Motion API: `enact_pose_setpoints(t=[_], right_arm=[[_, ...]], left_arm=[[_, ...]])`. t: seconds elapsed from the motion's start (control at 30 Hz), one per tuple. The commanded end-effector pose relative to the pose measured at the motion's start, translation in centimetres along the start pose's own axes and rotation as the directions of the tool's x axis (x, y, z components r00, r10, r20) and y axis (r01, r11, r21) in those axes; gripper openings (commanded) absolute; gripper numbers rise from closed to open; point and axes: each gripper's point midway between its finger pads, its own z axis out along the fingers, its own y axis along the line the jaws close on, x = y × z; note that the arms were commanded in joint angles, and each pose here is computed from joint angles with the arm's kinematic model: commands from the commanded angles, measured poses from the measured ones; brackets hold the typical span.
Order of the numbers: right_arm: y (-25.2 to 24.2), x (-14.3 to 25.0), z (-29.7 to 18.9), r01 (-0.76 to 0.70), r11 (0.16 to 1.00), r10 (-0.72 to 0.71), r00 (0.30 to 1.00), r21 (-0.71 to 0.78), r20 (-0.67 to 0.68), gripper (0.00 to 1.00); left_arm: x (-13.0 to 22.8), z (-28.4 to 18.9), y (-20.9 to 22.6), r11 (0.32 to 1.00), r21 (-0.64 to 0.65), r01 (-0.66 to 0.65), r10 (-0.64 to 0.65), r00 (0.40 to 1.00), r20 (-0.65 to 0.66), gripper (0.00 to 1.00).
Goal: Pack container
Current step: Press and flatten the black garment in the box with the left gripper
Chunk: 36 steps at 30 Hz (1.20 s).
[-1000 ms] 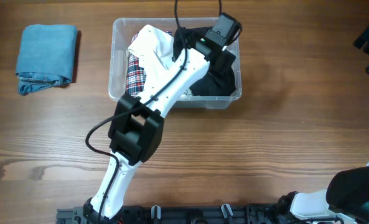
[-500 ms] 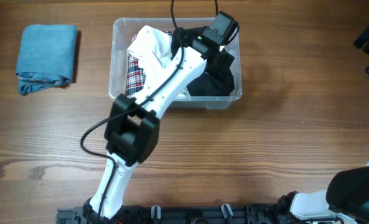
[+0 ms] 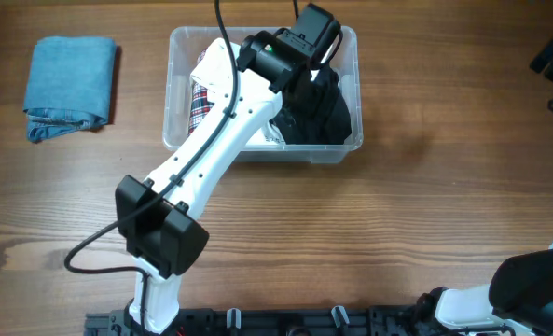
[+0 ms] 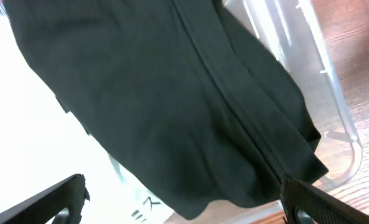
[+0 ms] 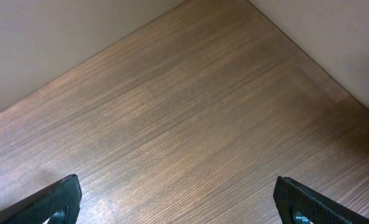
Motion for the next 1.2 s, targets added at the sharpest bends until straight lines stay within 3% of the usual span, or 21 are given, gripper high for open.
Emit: enact_pose_setpoints(t=[0.0, 0.5, 0.77, 1.0, 1.17], right_arm=[[0.3, 0.5, 0.6, 0.019, 1.000, -0.019, 1.000, -0.015, -0.020, 1.00], [0.3, 0.5, 0.6, 0.019, 1.000, -0.019, 1.000, -0.015, -0.020, 1.00], [0.3, 0.5, 0.6, 0.019, 1.000, -0.019, 1.000, -0.015, -0.020, 1.00], [0.3, 0.5, 0.6, 0.019, 1.000, -0.019, 1.000, -0.015, -0.020, 1.00], [0.3, 0.5, 0.6, 0.018, 1.000, -0.019, 1.000, -0.015, -0.020, 1.00]], left_arm=[[1.6, 2.8, -0.1, 0.995, -0.005, 0.095, -0.095, 0.990, -0.101, 1.00], [3.3, 14.4, -2.3, 0.994, 0.051, 0.101, -0.086, 0.967, -0.241, 1.00], [2.3, 12.7, -2.3, 0.993, 0.062, 0.105, -0.090, 0.975, -0.204, 1.00], [-2.7, 6.0, -1.5, 0.986, 0.118, 0.116, -0.119, 0.993, 0.020, 1.00], [-5.9, 5.7, 0.4, 0.980, 0.132, 0.147, -0.164, 0.977, 0.132, 1.00]])
